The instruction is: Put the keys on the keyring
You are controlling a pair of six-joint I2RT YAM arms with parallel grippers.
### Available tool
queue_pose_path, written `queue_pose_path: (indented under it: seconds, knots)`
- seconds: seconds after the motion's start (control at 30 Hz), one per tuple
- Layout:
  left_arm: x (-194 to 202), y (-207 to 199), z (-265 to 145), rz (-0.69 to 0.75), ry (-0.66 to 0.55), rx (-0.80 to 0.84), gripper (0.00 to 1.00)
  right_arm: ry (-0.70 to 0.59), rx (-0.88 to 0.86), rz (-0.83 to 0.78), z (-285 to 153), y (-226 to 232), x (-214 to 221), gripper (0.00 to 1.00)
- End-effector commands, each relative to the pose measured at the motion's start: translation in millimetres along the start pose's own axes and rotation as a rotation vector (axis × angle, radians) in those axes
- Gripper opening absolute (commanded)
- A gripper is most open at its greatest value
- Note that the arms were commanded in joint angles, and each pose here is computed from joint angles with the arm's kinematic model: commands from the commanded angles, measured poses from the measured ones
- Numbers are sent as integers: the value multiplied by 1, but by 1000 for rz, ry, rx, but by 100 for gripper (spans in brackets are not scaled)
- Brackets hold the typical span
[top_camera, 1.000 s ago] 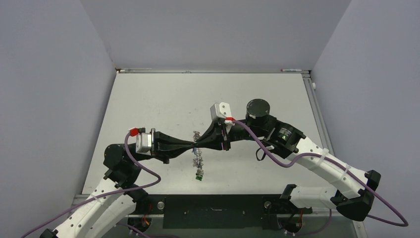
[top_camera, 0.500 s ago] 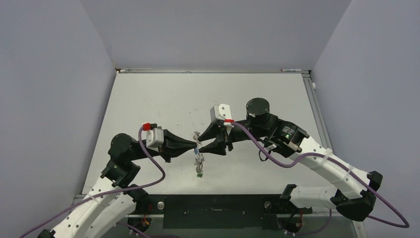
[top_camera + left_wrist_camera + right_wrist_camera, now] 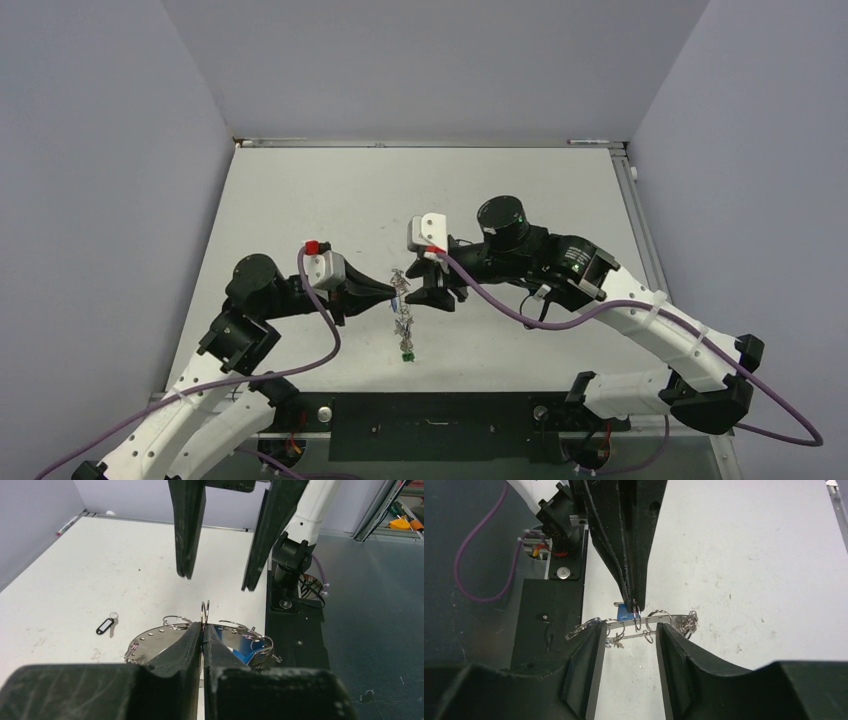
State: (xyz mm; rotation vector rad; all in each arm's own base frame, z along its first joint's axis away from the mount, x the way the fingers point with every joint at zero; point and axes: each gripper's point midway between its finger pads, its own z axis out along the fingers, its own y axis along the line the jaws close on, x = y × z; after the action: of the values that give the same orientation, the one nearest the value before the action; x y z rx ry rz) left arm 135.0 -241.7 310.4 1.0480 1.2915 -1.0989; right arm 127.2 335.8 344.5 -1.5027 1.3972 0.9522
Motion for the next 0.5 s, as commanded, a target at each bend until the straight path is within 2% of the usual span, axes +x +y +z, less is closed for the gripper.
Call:
queue_pose_path:
  seconds: [0.0,0.47]
  knots:
    - [-27,1,-3,57,-19,-21,0,49,20,-57,6,0,-1,41]
    - [-23,-6,-4,35,3,14,0,79,-13,-97,23,4,-3,28]
